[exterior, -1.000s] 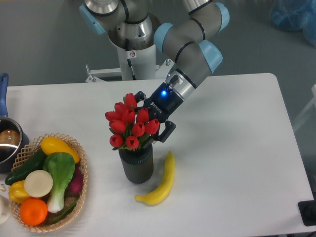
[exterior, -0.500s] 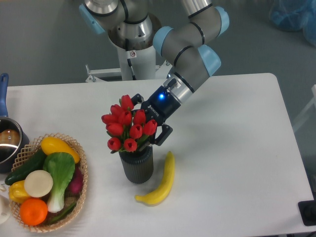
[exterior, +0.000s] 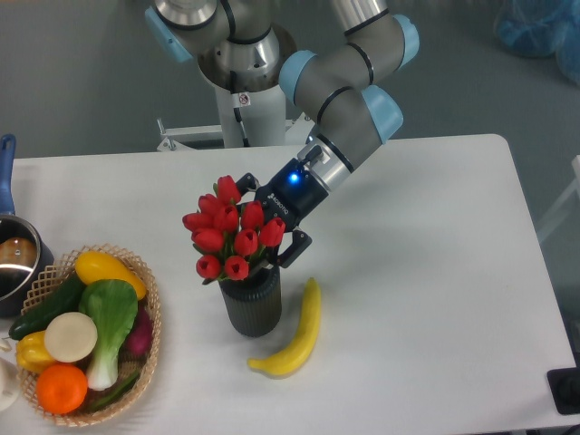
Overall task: Pick up the flowers from the vase
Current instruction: 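Push the open gripper into the tulip bunch around the stems, then close the gripper on the tulip stems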
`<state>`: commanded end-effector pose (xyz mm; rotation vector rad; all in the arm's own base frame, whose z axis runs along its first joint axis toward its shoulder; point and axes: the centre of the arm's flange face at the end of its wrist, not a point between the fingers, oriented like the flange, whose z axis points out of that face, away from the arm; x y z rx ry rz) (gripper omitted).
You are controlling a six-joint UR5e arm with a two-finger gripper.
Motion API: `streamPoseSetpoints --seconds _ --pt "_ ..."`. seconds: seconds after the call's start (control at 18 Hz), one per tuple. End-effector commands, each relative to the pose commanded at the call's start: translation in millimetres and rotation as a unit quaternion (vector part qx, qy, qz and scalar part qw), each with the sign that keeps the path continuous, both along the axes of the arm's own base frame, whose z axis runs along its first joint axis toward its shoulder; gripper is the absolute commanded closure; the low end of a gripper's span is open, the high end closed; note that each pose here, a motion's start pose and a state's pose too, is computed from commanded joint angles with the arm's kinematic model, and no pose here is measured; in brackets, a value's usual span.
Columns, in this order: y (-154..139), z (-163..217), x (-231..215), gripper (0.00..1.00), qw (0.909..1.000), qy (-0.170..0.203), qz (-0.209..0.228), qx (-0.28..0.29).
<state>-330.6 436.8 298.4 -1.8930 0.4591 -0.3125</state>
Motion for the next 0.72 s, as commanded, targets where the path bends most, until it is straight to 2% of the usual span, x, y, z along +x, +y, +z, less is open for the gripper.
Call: streamPoseSetpoints --seconds 0.44,0.72 --pt "1.2 1.8 0.2 0.44 0.9996 -0.017 -0.001 0.024" --pt "0.2 2.8 -0.9 0.45 0.9995 -0.017 0.000 0.025"
